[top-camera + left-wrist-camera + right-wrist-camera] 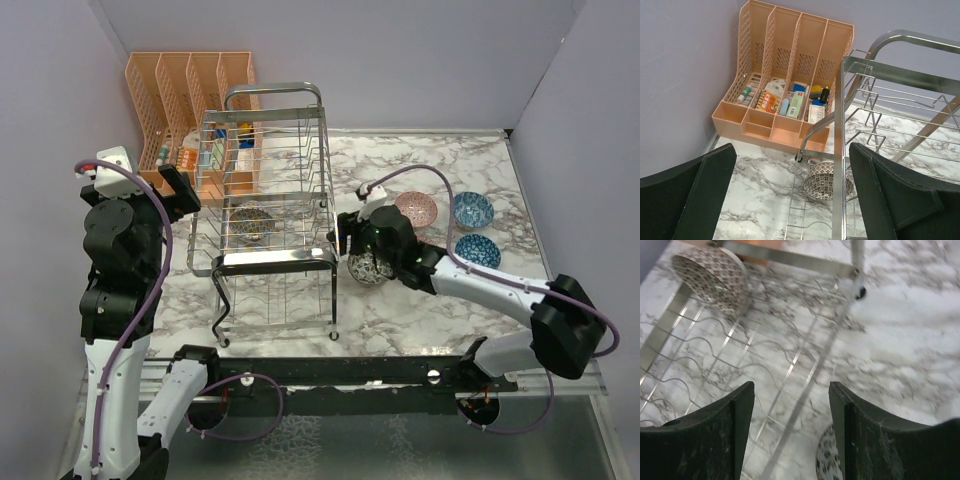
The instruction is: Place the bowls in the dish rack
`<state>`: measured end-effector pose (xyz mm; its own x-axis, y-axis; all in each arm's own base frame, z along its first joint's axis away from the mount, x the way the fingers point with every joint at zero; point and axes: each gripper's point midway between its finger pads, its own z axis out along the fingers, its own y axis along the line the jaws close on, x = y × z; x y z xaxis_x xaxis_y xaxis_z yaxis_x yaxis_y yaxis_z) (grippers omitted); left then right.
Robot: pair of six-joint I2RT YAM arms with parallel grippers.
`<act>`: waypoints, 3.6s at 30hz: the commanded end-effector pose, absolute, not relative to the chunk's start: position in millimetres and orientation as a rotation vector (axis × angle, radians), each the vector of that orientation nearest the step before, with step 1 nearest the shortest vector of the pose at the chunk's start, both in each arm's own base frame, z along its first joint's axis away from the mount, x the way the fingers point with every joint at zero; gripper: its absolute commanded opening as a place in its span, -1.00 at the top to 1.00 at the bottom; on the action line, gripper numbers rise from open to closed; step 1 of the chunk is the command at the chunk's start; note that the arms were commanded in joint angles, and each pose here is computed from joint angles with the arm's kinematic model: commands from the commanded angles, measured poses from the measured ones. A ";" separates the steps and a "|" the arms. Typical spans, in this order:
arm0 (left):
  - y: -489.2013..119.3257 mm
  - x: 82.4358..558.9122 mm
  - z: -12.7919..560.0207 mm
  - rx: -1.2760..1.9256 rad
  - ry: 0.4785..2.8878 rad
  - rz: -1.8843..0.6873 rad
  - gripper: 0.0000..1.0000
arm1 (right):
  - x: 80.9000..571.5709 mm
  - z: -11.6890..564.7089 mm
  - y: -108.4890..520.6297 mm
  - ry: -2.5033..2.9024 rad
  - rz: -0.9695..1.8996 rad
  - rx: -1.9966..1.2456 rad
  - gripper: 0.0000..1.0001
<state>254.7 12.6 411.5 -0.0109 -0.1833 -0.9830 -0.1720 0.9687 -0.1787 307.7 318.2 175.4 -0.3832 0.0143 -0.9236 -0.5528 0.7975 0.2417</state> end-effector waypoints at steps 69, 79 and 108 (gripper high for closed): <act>-1.9 251.8 416.9 -0.226 1.577 -0.071 -0.99 | 281.0 78.5 185.5 2.162 0.207 0.323 0.98; -1.1 251.6 421.3 -0.230 1.568 -0.069 -0.99 | 307.5 189.8 203.5 1.693 0.404 0.060 0.98; 9.8 250.5 428.7 -0.273 1.554 -0.018 -0.99 | 373.7 255.5 372.1 1.225 0.704 -0.378 0.98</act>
<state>254.2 5.2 413.1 -0.0165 -0.1853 -0.9825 -0.1444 0.9728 -0.1811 373.9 355.8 214.5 0.0313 0.2184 -0.9754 -0.6031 0.7823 0.1558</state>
